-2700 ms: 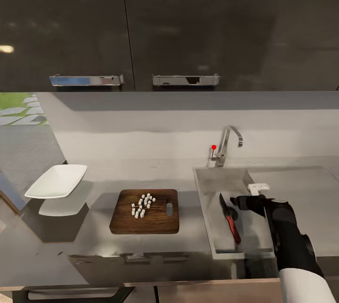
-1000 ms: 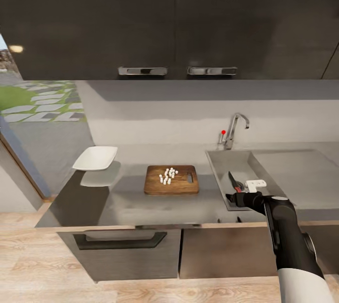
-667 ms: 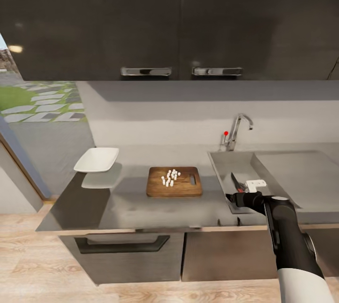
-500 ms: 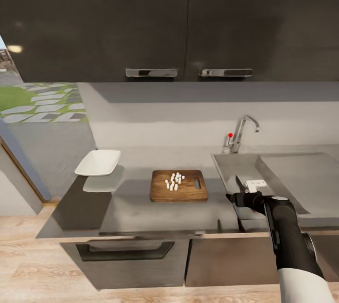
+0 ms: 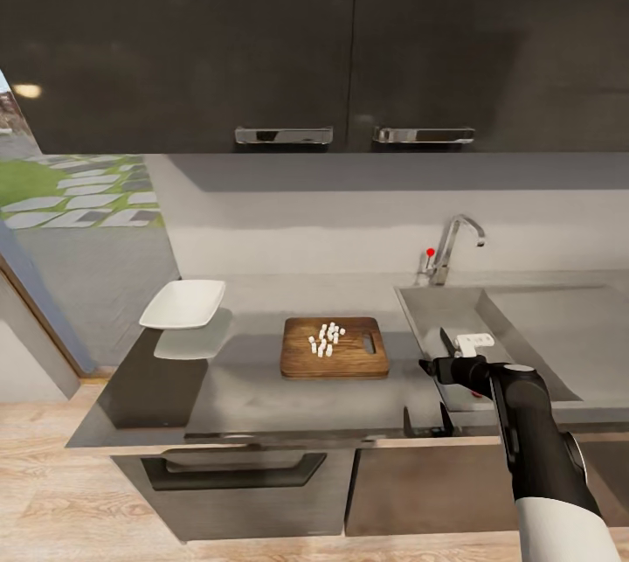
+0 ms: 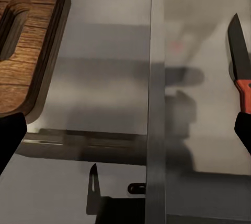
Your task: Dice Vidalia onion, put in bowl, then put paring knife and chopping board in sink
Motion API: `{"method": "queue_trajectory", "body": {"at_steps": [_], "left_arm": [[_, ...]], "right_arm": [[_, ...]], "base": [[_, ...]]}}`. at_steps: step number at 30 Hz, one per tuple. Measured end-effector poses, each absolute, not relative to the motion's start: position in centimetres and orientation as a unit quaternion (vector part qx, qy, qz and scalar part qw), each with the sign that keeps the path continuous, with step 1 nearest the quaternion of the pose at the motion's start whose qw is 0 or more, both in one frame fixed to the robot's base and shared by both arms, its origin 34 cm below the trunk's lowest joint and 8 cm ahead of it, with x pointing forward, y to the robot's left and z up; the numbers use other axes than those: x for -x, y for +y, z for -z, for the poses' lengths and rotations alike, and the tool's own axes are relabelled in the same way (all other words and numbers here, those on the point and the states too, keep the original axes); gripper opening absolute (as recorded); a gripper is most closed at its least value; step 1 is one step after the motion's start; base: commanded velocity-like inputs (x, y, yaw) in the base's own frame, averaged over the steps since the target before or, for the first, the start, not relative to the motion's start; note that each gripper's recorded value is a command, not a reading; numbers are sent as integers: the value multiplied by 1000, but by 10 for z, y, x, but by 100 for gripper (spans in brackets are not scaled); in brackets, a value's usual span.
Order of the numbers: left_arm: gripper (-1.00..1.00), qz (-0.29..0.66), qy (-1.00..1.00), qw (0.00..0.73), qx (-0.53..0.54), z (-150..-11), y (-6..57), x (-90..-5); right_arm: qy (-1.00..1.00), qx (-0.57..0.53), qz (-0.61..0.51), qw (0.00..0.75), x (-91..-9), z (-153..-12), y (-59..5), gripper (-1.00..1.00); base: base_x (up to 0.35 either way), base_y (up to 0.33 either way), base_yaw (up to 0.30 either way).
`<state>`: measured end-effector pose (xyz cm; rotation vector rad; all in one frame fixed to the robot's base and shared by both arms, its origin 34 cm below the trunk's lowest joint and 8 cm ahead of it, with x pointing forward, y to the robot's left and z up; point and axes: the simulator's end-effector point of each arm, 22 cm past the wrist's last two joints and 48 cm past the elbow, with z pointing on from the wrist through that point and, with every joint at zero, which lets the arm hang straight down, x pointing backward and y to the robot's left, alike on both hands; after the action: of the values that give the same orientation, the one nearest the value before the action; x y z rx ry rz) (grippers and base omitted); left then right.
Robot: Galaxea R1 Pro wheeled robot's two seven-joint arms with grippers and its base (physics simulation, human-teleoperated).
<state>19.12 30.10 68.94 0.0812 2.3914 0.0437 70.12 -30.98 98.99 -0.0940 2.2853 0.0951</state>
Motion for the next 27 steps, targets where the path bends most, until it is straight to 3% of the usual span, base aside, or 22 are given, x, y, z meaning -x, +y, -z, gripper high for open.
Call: {"method": "queue_trajectory", "body": {"at_steps": [27], "left_arm": [[100,-39,968,244,-48,-714,343,-14]], "right_arm": [[910,37,-42,410,-700,-986,-305,100]], "base": [[0,0,0]]}}
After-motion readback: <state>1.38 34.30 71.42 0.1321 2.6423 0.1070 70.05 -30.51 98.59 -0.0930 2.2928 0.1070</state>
